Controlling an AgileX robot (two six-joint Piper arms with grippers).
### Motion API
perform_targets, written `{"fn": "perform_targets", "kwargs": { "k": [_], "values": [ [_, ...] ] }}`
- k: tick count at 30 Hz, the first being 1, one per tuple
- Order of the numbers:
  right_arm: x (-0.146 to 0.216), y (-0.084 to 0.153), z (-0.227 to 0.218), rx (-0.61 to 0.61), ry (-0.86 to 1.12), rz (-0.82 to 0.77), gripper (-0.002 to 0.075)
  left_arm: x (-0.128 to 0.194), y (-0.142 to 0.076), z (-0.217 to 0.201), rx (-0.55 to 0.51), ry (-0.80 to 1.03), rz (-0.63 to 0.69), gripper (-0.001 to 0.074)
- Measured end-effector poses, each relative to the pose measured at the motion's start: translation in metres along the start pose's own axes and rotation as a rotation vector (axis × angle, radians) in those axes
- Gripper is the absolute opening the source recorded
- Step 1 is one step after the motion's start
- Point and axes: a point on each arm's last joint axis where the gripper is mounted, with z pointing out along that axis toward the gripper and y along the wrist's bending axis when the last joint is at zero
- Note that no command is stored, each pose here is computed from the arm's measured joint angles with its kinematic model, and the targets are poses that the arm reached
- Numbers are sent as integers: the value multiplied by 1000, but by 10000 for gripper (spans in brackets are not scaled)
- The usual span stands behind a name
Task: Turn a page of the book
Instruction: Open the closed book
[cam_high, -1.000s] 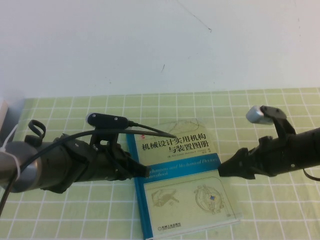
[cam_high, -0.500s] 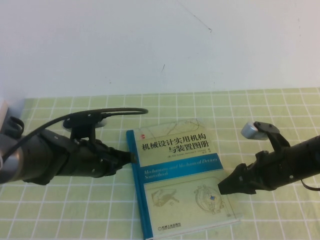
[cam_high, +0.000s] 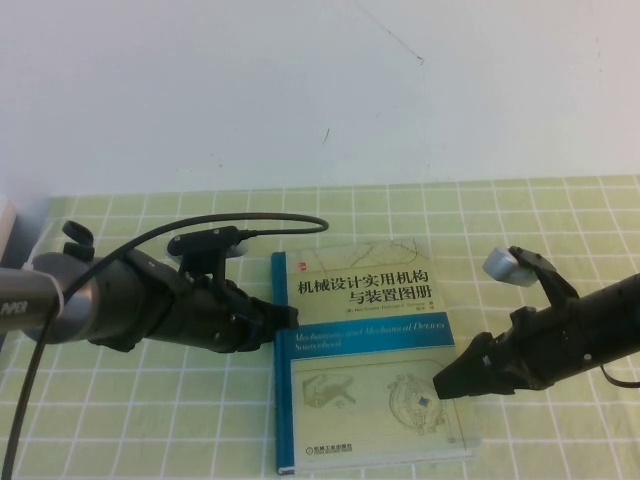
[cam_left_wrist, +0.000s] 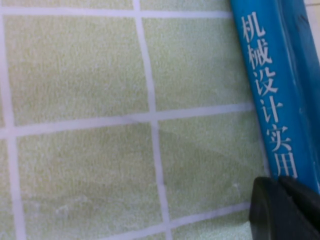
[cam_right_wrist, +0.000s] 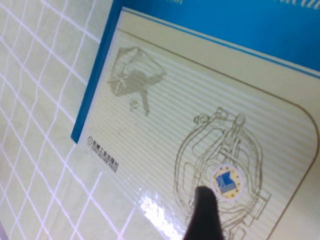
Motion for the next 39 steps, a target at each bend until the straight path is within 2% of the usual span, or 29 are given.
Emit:
{"fn": "perform_targets", "kwargs": {
  "k": [6,12,18,21,27,39],
  "values": [
    [-1,3,0,-27,-8,-10,499,0,0,1,-1,2,6,-4],
    [-9,16,-1,-170,-101,-2,498,3,-3,1,23,28,10,-4],
    [-13,20,-1,-202,-141,-10,497,4,-5,1,38,41,13,-4],
    [-14,17,-1,-171,-144,-12,497,4,-6,1,40,43,15,-4],
    [-13,2,1,-11,-138,2,496,5,-7,1,46,51,19,-4],
    [-23,-6,-6,134,-61,-16,496,6,-7,1,47,52,33,-4]
  ]
}}
